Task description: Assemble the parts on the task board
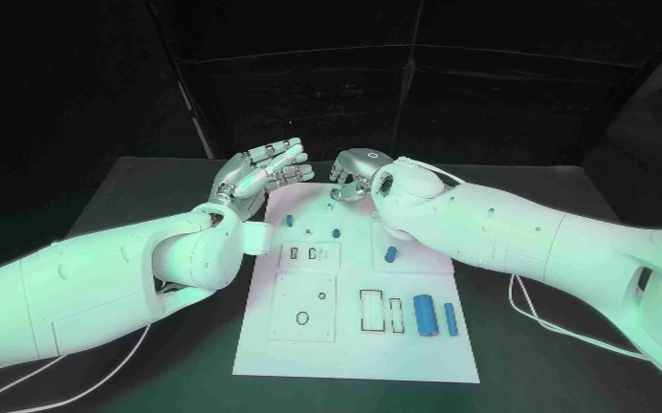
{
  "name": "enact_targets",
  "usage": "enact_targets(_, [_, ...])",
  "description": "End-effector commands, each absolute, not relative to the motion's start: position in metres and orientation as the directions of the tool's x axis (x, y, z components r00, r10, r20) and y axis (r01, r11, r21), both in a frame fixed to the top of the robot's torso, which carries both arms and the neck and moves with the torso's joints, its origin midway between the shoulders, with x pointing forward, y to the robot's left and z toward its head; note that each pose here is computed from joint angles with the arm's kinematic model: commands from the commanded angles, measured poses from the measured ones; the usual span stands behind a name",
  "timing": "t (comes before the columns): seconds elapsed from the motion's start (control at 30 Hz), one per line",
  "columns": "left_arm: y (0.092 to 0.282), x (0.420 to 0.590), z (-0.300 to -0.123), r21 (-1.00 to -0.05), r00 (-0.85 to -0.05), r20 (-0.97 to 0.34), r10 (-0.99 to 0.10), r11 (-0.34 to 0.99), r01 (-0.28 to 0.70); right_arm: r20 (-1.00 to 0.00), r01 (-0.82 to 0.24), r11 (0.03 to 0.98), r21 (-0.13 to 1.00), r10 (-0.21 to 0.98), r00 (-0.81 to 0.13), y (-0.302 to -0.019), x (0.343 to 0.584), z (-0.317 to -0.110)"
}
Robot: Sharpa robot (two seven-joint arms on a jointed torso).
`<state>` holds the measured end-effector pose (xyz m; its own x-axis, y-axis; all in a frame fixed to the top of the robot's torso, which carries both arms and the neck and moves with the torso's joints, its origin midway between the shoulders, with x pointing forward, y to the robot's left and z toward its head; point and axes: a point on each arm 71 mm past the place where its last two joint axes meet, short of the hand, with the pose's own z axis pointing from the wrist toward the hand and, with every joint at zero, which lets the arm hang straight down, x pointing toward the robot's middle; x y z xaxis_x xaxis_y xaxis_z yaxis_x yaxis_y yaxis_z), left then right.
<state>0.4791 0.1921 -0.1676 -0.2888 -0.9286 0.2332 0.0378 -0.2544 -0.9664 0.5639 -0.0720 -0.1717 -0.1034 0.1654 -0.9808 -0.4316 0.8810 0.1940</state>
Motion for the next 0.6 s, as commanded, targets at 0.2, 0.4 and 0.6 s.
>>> enact_targets(0.2, [0.194,0.480,-0.167,-0.963,-0.285,0.250,-0.926,-0.269,0.031,-0.969,-0.424,0.872,0.244,0.234,-0.077,-0.088,0.558,-0.165])
enact_targets(0.4, [0.201,0.481,-0.167,-0.961,-0.287,0.257,-0.923,-0.276,0.028,-0.948,-0.372,0.871,0.319,0.298,-0.115,-0.123,0.542,-0.161])
enact_targets(0.6, [0.208,0.483,-0.168,-0.961,-0.281,0.257,-0.925,-0.276,0.030,-0.906,-0.255,0.872,0.418,0.380,-0.186,-0.172,0.533,-0.157])
